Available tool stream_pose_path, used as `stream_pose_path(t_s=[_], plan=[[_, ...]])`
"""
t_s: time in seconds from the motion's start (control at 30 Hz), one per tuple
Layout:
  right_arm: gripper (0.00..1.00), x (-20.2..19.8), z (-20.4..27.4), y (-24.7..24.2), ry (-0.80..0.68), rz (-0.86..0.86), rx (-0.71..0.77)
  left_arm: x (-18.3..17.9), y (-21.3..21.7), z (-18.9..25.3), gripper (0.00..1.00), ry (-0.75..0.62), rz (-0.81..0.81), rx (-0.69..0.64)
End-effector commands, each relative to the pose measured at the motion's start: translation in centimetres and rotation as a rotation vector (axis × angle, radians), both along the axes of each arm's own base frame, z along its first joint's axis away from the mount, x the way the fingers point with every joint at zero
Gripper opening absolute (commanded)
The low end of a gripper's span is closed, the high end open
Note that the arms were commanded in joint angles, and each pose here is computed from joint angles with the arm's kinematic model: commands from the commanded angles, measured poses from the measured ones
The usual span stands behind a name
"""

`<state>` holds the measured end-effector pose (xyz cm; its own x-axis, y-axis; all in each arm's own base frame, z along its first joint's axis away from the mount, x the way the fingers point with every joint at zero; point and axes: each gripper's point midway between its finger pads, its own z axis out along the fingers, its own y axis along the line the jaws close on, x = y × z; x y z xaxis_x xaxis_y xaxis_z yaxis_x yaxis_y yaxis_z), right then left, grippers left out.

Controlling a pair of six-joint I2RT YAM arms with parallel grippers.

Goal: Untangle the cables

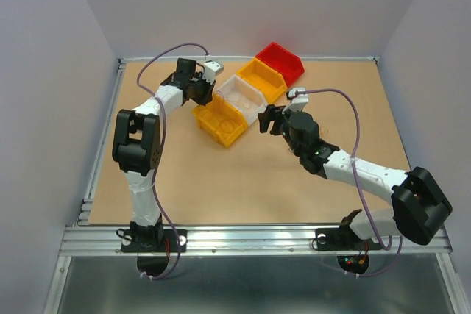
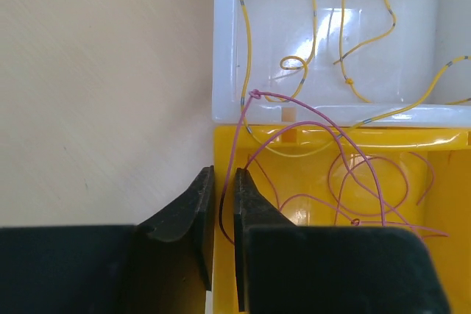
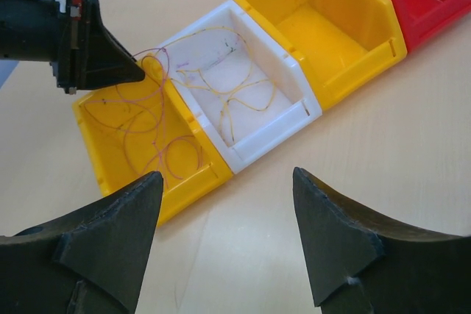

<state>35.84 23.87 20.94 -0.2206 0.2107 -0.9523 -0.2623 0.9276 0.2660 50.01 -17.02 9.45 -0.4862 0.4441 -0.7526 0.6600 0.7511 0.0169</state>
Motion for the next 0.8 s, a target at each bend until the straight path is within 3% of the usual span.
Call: stream_pose_path(t_s=[0.0, 0.2, 0.77], plan=[[0.76, 0.0, 1.6, -0.2, -0.050, 0.000, 0.042, -0.6, 0.1, 6.7, 0.07, -0.167, -0.008, -0.040], [0.75, 0.3, 1.3, 0.2, -0.042, 0.011, 0.040, -0.8, 0.1, 6.4, 0.09, -0.186, -0.016, -0.015], [0.75, 0.1, 1.2, 0.2, -0.039, 0.026, 0.042, -0.7, -0.3, 3.1, 0.39, -0.118, -0.027, 0.039]])
